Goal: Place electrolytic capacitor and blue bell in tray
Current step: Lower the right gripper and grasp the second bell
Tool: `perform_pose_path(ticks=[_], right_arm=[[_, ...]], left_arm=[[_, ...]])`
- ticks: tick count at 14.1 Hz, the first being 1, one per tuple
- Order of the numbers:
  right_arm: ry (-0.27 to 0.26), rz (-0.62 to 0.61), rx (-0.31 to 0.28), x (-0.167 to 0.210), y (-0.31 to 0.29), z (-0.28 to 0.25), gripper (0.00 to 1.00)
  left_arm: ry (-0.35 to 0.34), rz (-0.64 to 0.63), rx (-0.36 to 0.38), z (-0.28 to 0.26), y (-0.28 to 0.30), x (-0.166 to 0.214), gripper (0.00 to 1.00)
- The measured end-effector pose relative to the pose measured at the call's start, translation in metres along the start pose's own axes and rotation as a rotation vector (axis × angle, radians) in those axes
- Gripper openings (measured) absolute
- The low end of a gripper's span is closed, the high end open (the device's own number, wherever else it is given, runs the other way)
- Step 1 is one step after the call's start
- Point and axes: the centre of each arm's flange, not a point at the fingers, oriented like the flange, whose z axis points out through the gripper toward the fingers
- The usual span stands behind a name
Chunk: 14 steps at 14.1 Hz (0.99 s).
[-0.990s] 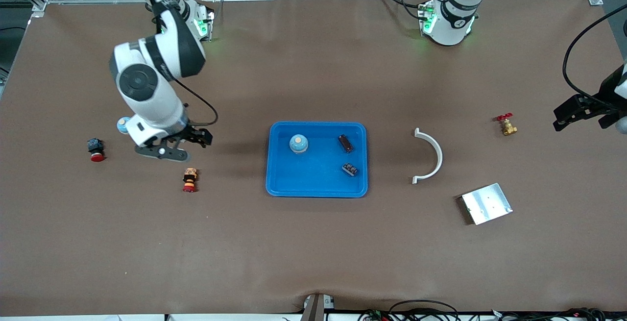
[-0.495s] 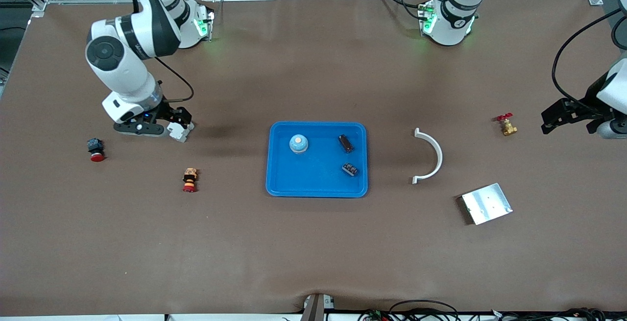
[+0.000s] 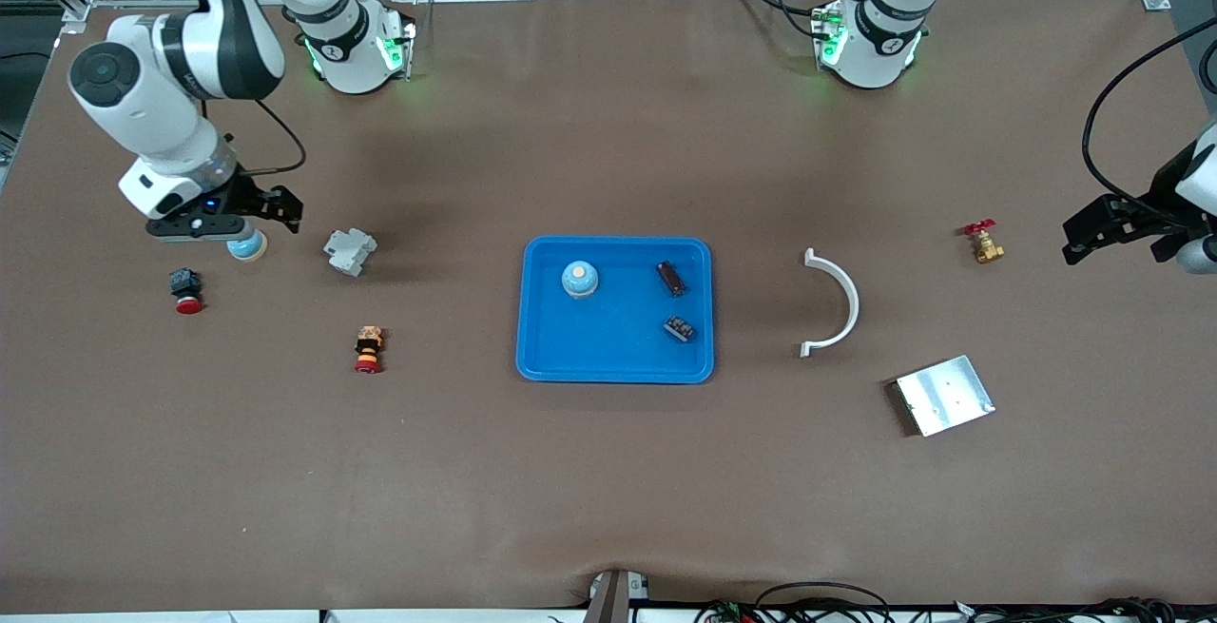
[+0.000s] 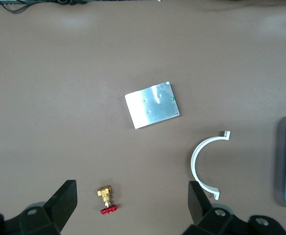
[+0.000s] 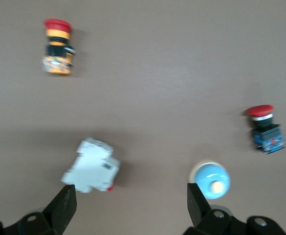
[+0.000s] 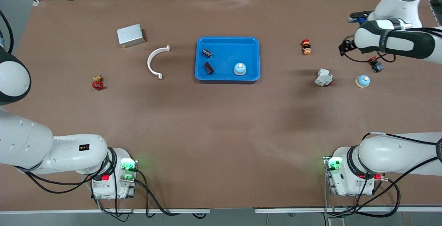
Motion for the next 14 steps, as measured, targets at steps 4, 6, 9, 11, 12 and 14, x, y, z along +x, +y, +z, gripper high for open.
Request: perform_pose_path(ticks=[4, 6, 9, 11, 12, 14], right_arm=[[0.015, -0.037, -0.005, -0.025, 0.051, 0.019, 1.00], [0.032, -0.041, -0.007, -0.043, 0.066, 0.034, 1.00], [0.050, -0.038, -0.008, -0.061, 0.079, 0.052, 1.00], [0.048, -0.032, -0.008, -0.065, 0.083, 0.063, 1.00], [0.044, -0.030, -0.007, -0.065, 0.084, 0.070, 1.00], [0.021, -0.023, -0.003, -0.069, 0.086, 0.087, 1.00]], left_arm=[[-0.024, 0.000, 0.001, -0.006, -0.010, 0.004, 1.00], [-0.052, 0.038, 0.005, -0.009, -0.026, 0.000, 1.00], [-0.059, 0.041, 0.007, -0.012, -0.029, -0.001, 1.00], [-0.061, 0.013, 0.008, -0.012, -0.026, -0.001, 1.00], [-0.061, 0.000, 0.004, -0.012, -0.027, -0.001, 1.00], [-0.061, -0.014, -0.006, -0.012, -0.028, -0.001, 1.00]])
